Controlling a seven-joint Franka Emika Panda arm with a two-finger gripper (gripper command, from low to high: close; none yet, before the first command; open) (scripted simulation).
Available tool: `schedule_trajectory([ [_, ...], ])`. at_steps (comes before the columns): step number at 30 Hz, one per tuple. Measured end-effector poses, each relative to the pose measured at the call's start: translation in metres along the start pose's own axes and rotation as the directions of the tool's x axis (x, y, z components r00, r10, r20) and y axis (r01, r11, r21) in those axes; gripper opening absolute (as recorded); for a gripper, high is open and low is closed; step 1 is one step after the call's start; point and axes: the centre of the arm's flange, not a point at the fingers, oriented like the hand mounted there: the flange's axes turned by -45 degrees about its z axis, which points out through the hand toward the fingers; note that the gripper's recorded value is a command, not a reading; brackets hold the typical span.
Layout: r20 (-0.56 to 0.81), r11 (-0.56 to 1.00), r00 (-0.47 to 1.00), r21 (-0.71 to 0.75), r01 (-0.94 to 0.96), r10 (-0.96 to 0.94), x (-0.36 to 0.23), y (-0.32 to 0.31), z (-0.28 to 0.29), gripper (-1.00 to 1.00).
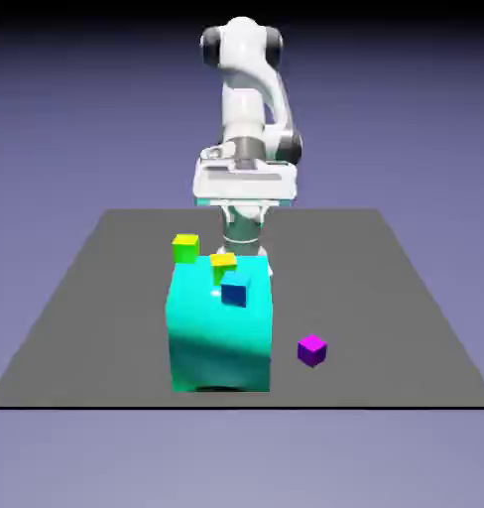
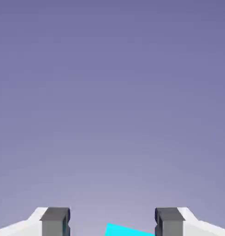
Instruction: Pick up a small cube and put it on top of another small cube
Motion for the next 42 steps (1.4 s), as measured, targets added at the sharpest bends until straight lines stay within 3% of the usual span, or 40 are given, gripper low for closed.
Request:
schedule_trajectory([
  [6,0.220,0.989,0.965,0.026,0.143,-0.145,0.028,-0.055,0.049,0.00],
  [15,0.569,0.933,0.743,0.143,0.331,-0.351,-0.014,-0.127,0.148,0.00],
  [20,0.710,0.886,0.555,0.222,0.407,-0.433,-0.052,-0.160,0.195,0.00],
  [25,0.785,0.817,0.296,0.417,0.398,-0.544,-0.143,-0.194,0.230,0.00],
  [28,0.783,0.812,0.288,0.425,0.401,-0.552,-0.189,-0.193,0.258,0.00],
  [29,0.782,0.811,0.288,0.426,0.400,-0.553,-0.204,-0.190,0.267,-1.00],
  [31,0.782,0.811,0.288,0.427,0.400,-0.553,-0.204,-0.190,0.267,-1.00],
  [35,0.786,0.819,0.293,0.424,0.387,-0.545,-0.142,-0.197,0.228,-1.00],
  [39,0.824,0.894,0.349,0.392,0.215,-0.446,-0.081,-0.166,0.208,-1.00],
  [42,0.807,0.902,0.405,0.386,0.193,-0.431,-0.029,-0.143,0.178,-1.00],
])
